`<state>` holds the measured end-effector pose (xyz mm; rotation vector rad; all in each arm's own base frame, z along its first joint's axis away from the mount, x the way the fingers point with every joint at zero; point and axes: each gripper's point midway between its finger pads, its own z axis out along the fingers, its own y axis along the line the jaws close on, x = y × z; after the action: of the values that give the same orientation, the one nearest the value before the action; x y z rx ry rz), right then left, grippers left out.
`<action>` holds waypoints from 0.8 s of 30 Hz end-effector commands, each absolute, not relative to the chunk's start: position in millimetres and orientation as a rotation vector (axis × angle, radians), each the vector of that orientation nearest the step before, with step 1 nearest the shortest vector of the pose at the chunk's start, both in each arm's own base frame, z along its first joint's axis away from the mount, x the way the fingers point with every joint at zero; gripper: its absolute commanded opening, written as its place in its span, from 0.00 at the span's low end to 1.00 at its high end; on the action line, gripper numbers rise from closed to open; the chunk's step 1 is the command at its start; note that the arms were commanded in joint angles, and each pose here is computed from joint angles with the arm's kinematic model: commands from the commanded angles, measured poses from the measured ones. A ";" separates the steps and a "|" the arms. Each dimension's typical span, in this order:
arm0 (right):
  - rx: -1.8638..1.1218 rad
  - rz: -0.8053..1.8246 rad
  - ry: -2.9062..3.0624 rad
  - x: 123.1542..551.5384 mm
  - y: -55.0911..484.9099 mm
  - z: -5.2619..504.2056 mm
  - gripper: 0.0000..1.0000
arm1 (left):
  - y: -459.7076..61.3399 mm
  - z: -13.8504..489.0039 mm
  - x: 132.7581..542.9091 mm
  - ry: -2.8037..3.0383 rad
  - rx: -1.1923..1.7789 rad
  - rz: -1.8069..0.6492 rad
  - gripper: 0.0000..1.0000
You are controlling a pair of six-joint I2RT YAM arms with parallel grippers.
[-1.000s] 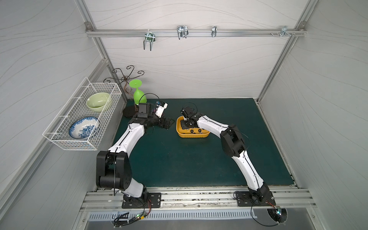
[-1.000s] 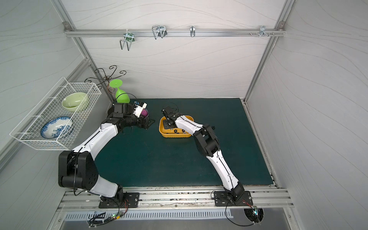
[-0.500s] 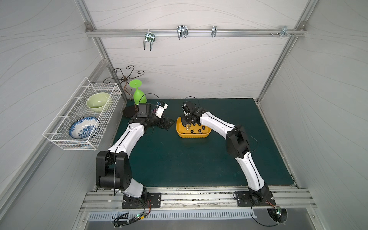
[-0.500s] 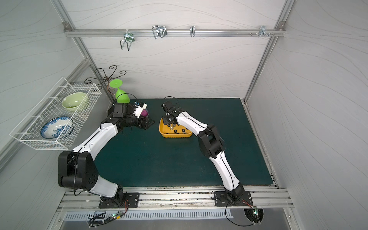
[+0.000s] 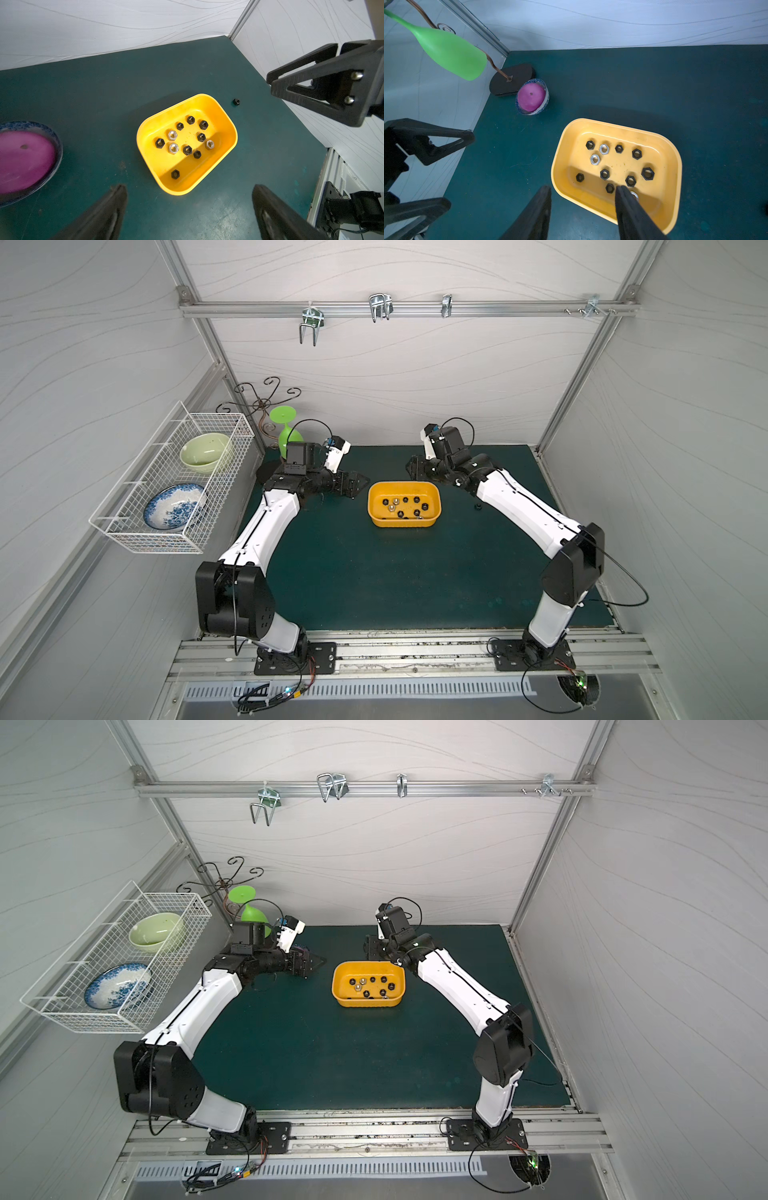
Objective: Put the nuts on the desktop into the storage box
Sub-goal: Pick up the nut from the center of the board.
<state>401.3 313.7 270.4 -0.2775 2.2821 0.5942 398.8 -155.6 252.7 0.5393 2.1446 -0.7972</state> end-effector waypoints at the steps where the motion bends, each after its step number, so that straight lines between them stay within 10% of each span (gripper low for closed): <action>1: -0.195 0.573 2.266 401.0 285.2 277.1 0.53 | -187.8 290.9 395.1 2.004 0.652 -0.822 0.98; 24: 0.276 0.266 2.512 414.7 108.4 176.9 0.99 | -335.5 242.7 344.8 1.973 1.136 -1.030 0.98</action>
<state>417.8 116.6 201.8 0.2359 2.4330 0.2721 346.0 -326.3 243.5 1.0969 1.9975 -1.0288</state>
